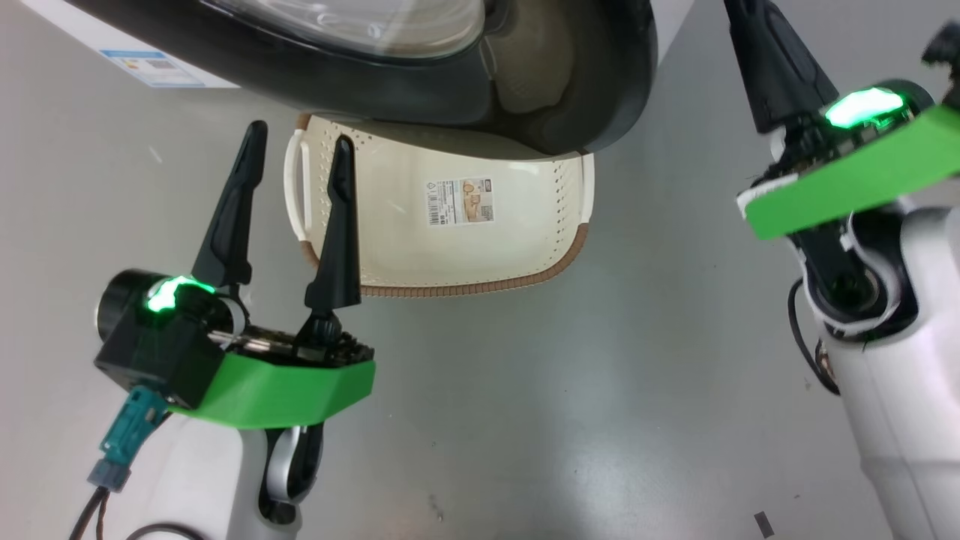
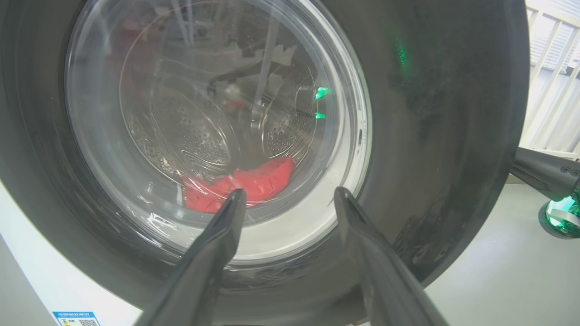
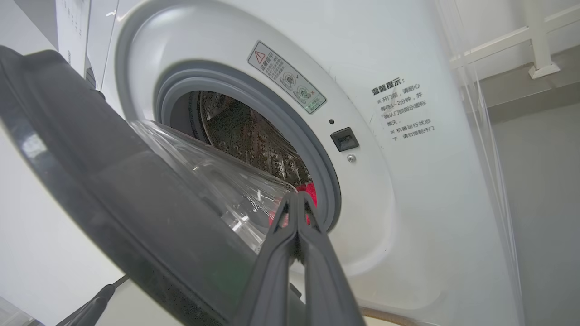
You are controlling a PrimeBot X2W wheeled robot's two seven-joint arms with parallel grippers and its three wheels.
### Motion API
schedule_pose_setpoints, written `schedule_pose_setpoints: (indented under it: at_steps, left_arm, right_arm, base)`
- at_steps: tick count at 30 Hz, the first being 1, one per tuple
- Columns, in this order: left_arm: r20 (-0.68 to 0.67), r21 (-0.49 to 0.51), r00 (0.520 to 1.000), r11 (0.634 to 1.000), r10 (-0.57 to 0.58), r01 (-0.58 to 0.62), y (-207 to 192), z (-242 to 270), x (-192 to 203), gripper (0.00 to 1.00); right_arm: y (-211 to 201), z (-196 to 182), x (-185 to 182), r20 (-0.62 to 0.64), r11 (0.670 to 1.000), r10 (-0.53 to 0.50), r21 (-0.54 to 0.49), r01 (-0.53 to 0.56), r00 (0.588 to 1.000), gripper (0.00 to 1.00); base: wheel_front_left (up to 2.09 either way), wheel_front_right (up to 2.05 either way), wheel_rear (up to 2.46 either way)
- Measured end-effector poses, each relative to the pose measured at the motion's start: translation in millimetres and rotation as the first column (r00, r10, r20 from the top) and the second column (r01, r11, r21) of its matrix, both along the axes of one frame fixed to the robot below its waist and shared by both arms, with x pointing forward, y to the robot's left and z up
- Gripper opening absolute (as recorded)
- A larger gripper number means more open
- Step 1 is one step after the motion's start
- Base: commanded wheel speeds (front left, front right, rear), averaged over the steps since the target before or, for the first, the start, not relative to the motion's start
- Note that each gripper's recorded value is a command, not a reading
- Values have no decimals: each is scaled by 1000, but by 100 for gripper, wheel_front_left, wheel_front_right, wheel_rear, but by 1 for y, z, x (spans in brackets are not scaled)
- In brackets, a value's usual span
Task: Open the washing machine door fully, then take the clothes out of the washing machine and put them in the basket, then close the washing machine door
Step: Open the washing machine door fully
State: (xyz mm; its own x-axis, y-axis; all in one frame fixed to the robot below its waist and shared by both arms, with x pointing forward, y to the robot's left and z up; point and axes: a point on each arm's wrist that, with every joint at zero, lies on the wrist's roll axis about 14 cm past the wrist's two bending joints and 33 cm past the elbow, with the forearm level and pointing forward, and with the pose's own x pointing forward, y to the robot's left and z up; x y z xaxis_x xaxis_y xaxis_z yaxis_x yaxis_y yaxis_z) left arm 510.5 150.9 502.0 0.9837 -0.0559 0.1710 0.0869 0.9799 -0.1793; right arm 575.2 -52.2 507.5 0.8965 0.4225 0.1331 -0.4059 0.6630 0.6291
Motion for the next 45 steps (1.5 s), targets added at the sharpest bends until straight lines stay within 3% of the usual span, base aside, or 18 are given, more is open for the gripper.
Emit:
schedule_pose_setpoints:
  at_steps: [5, 9, 18, 28, 45]
  left_arm:
    - [-10, 1, 1000, 1000, 11, -11, 5, -3, -1, 100]
    - [-20, 6, 1000, 1000, 17, -17, 7, -6, -2, 100]
    - [-26, 2, 999, 1000, 24, -24, 9, -7, -3, 100]
    - [-18, 3, 999, 1000, 28, -28, 10, -3, -5, 100]
    - [13, 10, 997, 997, 75, -75, 24, 20, -24, 100]
  right_arm:
    - [19, 5, 15, -92, 986, 124, 119, -113, 988, 0]
    - [27, 6, 25, -166, 956, 216, 235, -174, 962, 0]
    - [46, 3, 28, -274, 816, 454, 510, -272, 848, 0]
    - [75, 18, 4, -228, 647, 658, 659, -384, 717, 0]
    - [97, 25, -37, -241, 625, 720, 634, -455, 651, 0]
  base:
    - [0, 0, 0]
    - [0, 0, 0]
    - [0, 0, 0]
    - [0, 0, 0]
    - [0, 0, 0]
